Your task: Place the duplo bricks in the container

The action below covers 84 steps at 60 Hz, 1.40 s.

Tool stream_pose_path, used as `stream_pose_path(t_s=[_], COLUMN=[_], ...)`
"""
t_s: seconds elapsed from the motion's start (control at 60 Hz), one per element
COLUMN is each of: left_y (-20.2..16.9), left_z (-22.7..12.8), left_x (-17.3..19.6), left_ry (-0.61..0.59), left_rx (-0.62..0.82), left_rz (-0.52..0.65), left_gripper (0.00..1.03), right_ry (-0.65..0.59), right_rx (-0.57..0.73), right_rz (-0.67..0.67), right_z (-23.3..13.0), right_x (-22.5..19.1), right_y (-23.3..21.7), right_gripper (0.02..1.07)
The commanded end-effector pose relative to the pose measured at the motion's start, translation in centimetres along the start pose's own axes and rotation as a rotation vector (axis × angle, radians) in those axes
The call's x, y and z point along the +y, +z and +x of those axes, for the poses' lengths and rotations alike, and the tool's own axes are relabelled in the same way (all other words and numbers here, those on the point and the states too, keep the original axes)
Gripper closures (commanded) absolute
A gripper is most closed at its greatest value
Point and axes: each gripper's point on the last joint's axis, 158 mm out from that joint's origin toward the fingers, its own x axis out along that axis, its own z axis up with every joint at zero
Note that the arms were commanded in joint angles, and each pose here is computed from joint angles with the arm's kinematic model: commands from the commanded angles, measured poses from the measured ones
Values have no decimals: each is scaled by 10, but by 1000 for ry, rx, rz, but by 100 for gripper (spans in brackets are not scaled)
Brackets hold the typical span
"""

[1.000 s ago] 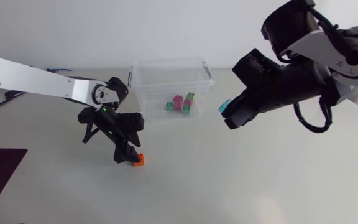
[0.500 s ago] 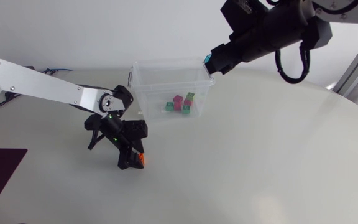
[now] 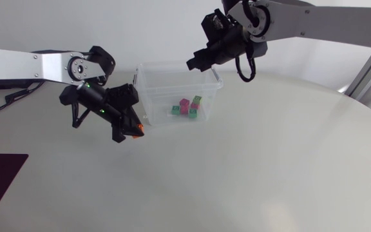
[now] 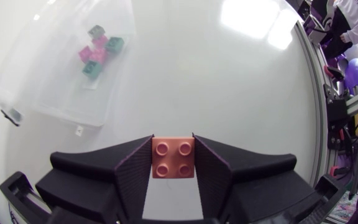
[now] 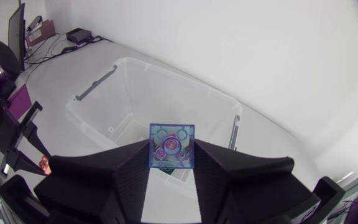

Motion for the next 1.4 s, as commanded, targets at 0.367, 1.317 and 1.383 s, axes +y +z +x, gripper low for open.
stream_pose_path(t_s=[0.367, 1.317, 1.383], left_y=[119, 83, 79], left_z=[-98, -226, -245], left_x=[124, 156, 134], left_ry=[397, 976, 1001], left_rx=[-420, -363, -391], left_rz=[-112, -518, -497], left_gripper=[64, 4, 4], right_ry=[-57, -341, -368], right_rx=[3, -244, -217], right_rz=[39, 69, 36], right_z=[62, -203, -207], right_x=[-22, -61, -65], right_y=[0, -84, -101], right_gripper=[6, 6, 6])
